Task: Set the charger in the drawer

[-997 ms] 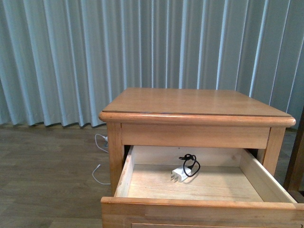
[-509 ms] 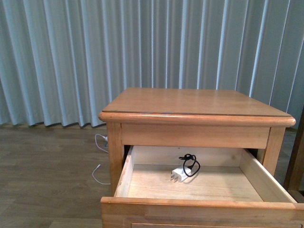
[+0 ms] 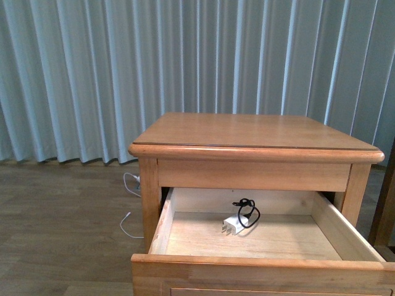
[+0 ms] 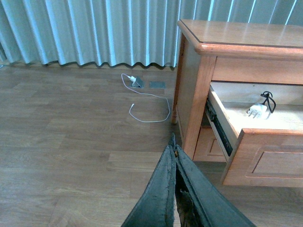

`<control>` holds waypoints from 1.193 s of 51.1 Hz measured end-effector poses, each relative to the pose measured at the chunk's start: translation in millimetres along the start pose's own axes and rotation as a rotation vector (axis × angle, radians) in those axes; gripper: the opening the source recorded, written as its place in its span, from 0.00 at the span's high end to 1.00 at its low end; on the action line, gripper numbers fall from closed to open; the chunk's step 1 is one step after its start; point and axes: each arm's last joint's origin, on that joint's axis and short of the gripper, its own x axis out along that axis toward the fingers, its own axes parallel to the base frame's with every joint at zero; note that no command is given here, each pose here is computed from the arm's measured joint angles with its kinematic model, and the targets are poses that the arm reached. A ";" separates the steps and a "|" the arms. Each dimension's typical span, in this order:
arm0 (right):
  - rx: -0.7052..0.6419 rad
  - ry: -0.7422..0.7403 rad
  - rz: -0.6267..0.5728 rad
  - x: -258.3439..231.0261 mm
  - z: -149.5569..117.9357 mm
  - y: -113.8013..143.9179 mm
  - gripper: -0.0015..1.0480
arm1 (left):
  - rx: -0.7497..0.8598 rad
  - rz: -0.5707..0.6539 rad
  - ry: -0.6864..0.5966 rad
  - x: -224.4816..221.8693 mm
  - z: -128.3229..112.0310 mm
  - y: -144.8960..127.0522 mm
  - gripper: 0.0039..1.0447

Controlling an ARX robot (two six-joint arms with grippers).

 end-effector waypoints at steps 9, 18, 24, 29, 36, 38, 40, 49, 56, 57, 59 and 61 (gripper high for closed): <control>-0.004 -0.002 -0.005 0.0 0.1 0.0 0.08 | 0.000 0.000 0.000 0.0 0.0 0.0 0.81; -0.177 0.121 -0.069 5.0 0.6 2.6 0.08 | 0.000 0.000 0.000 0.0 0.0 0.0 0.49; -0.179 0.296 -0.001 16.8 -0.2 10.0 0.08 | 0.000 0.000 0.000 0.0 0.0 0.0 0.28; -0.190 0.400 0.060 30.6 -3.8 18.9 0.08 | 0.000 0.000 0.000 0.0 0.0 0.0 0.13; -0.196 0.502 0.158 56.9 -10.3 37.4 0.08 | 0.002 0.000 0.000 0.0 0.0 0.0 0.06; -0.194 0.526 0.174 64.7 -12.9 42.6 0.08 | 0.002 0.000 0.000 0.0 0.0 0.0 0.05; -0.194 0.546 0.186 72.9 -15.8 47.7 0.08 | 0.002 0.000 0.000 0.0 0.0 0.0 0.05; -0.175 0.624 0.202 108.1 -30.4 67.8 0.08 | 0.002 0.000 0.000 0.0 0.0 0.0 0.05; -0.160 0.664 0.203 131.4 -42.4 84.5 0.08 | 0.002 0.000 0.000 0.0 0.0 0.0 0.05; -0.159 0.667 0.204 134.9 -44.0 86.9 0.08 | 0.002 0.000 0.000 0.0 0.0 0.0 0.05; -0.151 0.675 0.200 139.9 -46.5 90.3 0.08 | 0.002 0.000 0.000 0.0 0.0 0.0 0.05; -0.148 0.683 0.187 147.1 -49.7 94.5 0.08 | 0.002 0.000 0.000 0.0 0.0 0.0 0.05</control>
